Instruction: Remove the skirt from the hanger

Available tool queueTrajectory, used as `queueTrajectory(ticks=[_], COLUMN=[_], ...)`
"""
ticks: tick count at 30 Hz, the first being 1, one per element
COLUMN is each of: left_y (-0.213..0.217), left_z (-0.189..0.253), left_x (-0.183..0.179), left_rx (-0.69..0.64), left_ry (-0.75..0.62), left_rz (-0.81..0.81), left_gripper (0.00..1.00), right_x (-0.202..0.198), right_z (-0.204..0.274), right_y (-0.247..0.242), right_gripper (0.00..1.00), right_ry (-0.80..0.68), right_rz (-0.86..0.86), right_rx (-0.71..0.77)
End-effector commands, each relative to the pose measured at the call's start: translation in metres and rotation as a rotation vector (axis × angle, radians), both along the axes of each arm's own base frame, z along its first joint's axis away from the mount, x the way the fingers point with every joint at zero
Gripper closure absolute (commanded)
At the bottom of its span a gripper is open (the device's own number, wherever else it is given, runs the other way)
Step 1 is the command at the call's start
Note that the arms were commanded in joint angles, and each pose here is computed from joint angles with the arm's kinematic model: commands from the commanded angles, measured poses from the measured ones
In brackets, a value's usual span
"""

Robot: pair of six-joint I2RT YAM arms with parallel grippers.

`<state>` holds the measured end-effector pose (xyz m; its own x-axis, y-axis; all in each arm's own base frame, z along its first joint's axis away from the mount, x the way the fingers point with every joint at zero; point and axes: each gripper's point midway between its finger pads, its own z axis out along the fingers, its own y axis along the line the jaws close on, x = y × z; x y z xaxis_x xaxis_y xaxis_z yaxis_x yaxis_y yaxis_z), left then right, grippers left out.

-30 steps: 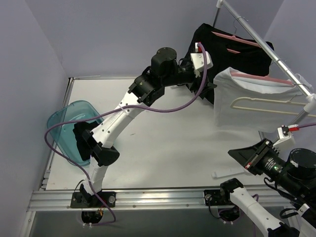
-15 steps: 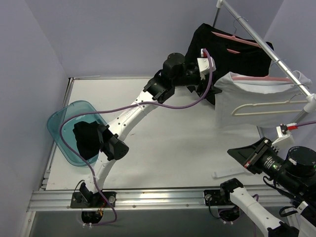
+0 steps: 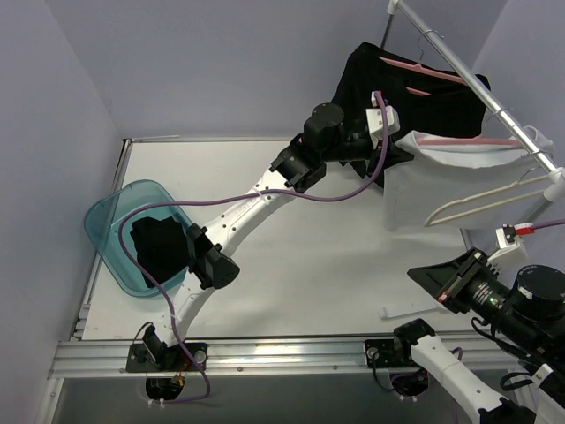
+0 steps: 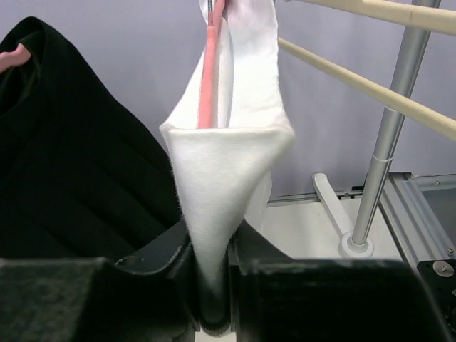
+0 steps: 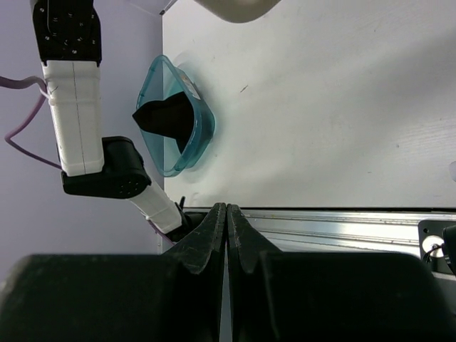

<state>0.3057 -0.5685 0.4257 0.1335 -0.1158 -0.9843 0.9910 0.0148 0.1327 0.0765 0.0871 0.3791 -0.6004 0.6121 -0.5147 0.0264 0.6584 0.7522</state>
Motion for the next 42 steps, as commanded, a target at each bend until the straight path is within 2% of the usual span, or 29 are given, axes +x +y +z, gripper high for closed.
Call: queueTrajectory(ticks=[1, 2, 5, 18, 26, 31, 33, 34, 36, 42], left_y=[0.006, 0.006, 0.007, 0.031, 0.045, 0.054, 0.067, 0.066, 0.077, 0.090], left_z=[0.039, 0.041, 0.050, 0.113, 0.113, 0.096, 0.108, 0.091, 0.101, 0.087], left_x=[-0.009, -0.009, -0.012, -0.012, -0.015, -0.023, -0.030, -0.024, -0.027, -0.027], left_rx=[-0.088, -0.089, -0.114, -0.374, -0.331, -0.274, -0.307, -0.289, -0.316, -0.303], left_ry=[-0.042, -0.034, 0.012, 0.159, 0.164, 0.181, 0.163, 0.187, 0.183, 0.207], left_rz=[0.010, 0.023, 0.039, -0.026, -0.020, -0.017, -0.022, -0.013, -0.014, 0.008], left_gripper=[0.87, 0.97, 0.98, 0.98, 0.98, 0.98, 0.98, 0.98, 0.98, 0.98], right_x=[-0.001, -0.001, 0.000, -0.002, -0.005, -0.006, -0.006, -0.006, -0.006, -0.005], right_z=[0.001, 0.001, 0.002, 0.008, 0.011, 0.009, 0.007, 0.006, 0.005, 0.004], right_y=[-0.003, -0.003, -0.003, -0.005, -0.007, -0.008, -0.008, -0.008, -0.006, -0.005], right_gripper=[1.00, 1.00, 1.00, 1.00, 1.00, 1.00, 1.00, 1.00, 1.00, 1.00], right_ry=[-0.009, -0.011, -0.014, -0.040, -0.055, -0.056, -0.056, -0.052, -0.047, -0.050], right_rz=[-0.012, -0.014, -0.014, -0.018, -0.022, -0.017, -0.010, -0.008, 0.002, 0.021], right_rx=[0.008, 0.008, 0.005, 0.009, 0.011, 0.004, 0.000, -0.002, -0.003, -0.017])
